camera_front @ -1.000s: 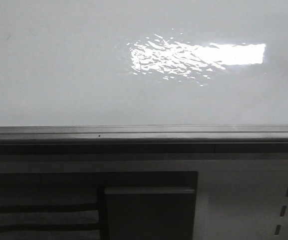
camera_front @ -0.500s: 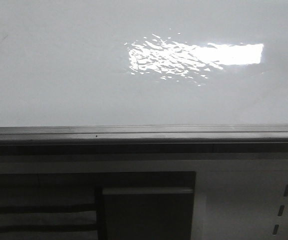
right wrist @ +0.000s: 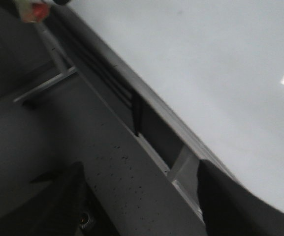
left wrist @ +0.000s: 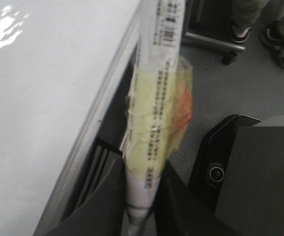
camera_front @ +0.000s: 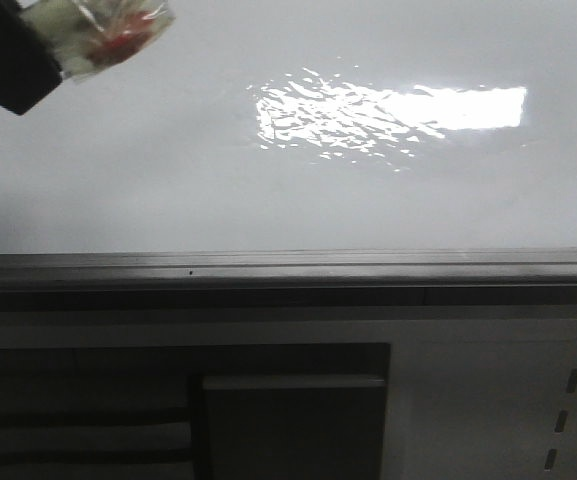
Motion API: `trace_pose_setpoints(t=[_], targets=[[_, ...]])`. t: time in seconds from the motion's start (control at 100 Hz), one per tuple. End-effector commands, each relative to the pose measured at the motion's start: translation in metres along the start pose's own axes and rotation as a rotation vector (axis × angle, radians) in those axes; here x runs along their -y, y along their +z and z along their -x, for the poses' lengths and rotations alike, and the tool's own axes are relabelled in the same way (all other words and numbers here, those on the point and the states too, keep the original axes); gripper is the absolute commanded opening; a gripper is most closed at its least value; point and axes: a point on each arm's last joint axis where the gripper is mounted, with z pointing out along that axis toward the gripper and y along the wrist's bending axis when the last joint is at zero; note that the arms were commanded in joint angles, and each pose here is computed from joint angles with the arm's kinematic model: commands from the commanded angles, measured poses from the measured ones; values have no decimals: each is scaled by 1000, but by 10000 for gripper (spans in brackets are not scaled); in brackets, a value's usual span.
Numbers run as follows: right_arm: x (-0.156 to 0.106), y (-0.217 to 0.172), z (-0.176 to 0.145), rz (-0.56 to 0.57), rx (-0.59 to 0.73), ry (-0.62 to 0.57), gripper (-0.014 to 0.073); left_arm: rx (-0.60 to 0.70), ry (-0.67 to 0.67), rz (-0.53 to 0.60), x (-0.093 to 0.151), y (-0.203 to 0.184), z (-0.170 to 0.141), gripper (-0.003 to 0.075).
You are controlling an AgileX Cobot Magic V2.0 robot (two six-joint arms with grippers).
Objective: Write number 4 on whiteboard
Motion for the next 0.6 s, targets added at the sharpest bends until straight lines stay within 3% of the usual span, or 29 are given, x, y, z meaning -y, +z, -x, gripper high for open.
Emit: trace_pose_setpoints(t=[0.0, 0.14, 0.3, 0.59], targets=[[-3, 8, 22, 109, 89, -117, 436, 103, 65, -14, 14, -12, 19, -20], [-7, 25, 43, 231, 150, -236, 436, 119, 159, -58, 28, -11, 26, -20], [-15, 41, 60, 319, 169, -357, 436, 124, 178, -71, 33, -10, 27, -20], [-30, 69, 80, 388, 180, -408, 436, 126, 182, -70, 33, -10, 28, -20]])
